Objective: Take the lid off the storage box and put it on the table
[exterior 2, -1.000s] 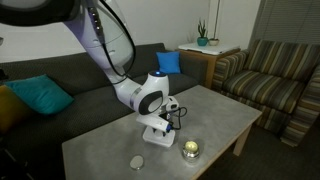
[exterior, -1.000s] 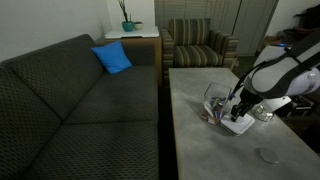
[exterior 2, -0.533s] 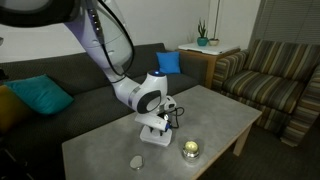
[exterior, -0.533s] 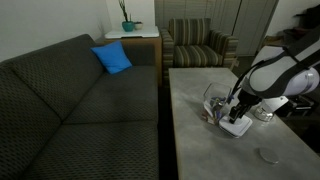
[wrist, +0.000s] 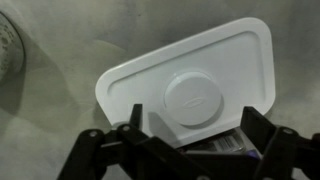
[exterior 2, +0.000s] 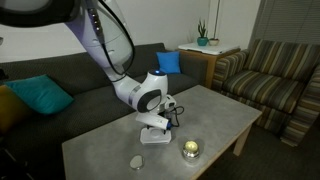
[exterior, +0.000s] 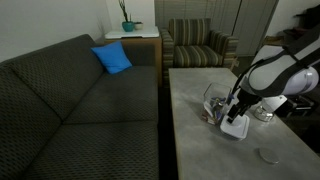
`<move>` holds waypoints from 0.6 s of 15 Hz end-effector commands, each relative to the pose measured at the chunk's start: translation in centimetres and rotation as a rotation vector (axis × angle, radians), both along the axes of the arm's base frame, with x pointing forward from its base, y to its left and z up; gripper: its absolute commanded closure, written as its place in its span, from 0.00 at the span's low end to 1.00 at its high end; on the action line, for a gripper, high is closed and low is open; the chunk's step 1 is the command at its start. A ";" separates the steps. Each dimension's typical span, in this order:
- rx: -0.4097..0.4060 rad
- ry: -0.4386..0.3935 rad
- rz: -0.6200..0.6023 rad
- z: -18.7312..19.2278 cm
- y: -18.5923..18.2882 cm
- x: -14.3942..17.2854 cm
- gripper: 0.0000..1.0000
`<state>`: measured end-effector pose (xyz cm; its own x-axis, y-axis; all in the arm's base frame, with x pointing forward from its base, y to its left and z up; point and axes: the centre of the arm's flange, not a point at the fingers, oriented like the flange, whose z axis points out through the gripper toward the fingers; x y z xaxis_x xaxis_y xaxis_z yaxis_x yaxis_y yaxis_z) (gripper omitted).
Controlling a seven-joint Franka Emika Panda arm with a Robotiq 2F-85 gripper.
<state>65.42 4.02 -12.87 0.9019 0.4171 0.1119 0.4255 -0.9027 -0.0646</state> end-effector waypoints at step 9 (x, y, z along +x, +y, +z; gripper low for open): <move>0.120 0.074 0.239 9.9 -1.4 2.2 0.00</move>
